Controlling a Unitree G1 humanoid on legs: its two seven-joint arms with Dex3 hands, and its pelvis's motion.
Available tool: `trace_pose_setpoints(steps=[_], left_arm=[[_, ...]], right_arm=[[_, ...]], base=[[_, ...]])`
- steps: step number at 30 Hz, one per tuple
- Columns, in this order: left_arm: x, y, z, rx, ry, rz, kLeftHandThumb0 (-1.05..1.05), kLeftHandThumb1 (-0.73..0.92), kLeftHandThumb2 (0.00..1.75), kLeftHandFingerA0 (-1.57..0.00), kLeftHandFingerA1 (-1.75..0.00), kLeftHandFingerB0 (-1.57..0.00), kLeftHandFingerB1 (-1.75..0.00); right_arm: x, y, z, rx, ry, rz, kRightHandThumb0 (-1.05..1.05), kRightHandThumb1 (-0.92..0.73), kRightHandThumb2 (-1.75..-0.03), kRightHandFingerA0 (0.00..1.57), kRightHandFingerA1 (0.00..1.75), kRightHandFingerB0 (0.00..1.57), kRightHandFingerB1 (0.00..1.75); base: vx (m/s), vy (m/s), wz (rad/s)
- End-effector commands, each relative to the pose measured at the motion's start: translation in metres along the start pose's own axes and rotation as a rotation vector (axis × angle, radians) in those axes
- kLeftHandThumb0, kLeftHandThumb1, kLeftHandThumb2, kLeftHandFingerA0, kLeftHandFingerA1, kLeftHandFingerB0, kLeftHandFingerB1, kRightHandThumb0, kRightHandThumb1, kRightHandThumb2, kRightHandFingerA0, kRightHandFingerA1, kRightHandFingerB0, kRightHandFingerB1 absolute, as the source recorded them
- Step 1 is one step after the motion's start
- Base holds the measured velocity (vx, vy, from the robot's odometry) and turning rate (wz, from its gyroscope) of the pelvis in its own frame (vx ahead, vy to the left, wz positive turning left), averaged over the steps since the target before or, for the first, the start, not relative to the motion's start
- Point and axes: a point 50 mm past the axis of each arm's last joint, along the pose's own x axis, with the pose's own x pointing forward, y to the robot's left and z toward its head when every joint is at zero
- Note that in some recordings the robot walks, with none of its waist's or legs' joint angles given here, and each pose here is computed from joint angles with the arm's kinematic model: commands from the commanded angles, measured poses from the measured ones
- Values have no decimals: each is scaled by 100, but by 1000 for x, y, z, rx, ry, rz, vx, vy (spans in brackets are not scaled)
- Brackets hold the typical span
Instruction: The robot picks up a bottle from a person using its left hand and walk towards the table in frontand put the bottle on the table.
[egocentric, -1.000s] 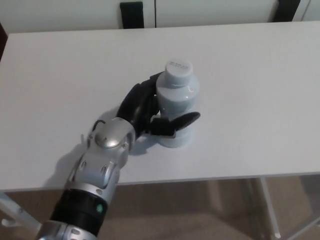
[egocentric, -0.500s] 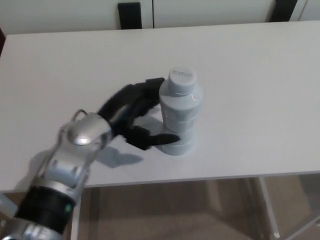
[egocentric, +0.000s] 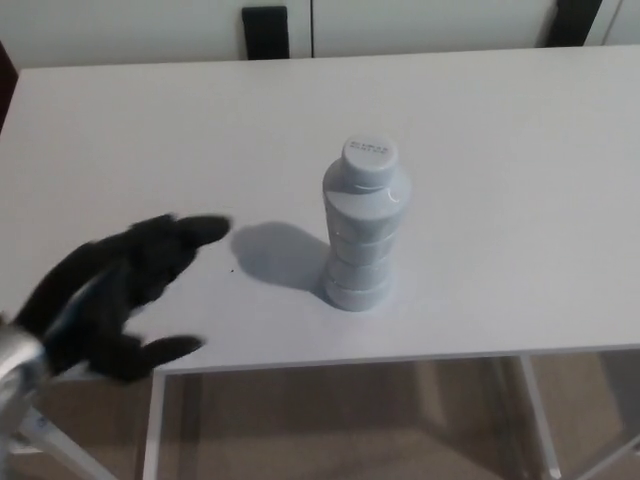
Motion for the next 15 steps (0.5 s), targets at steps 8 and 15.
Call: trace_pose_setpoints(steps=[8,15], left_arm=[[-132,-83,-4,-71,-215,-44,-75,25,59,-92,-44,-96,-45],[-174,-97,-39,-127,93,-371,-74,27,64,-93,-51,-93,-49]], right_arm=[[-14,8,-20,23,25,19,-27,-72,-62,47,42,40,38],[-8,5,-16,38,37,-3,-27,-72,-62,48,42,42,38]], base=[[0,0,0],[0,0,0]])
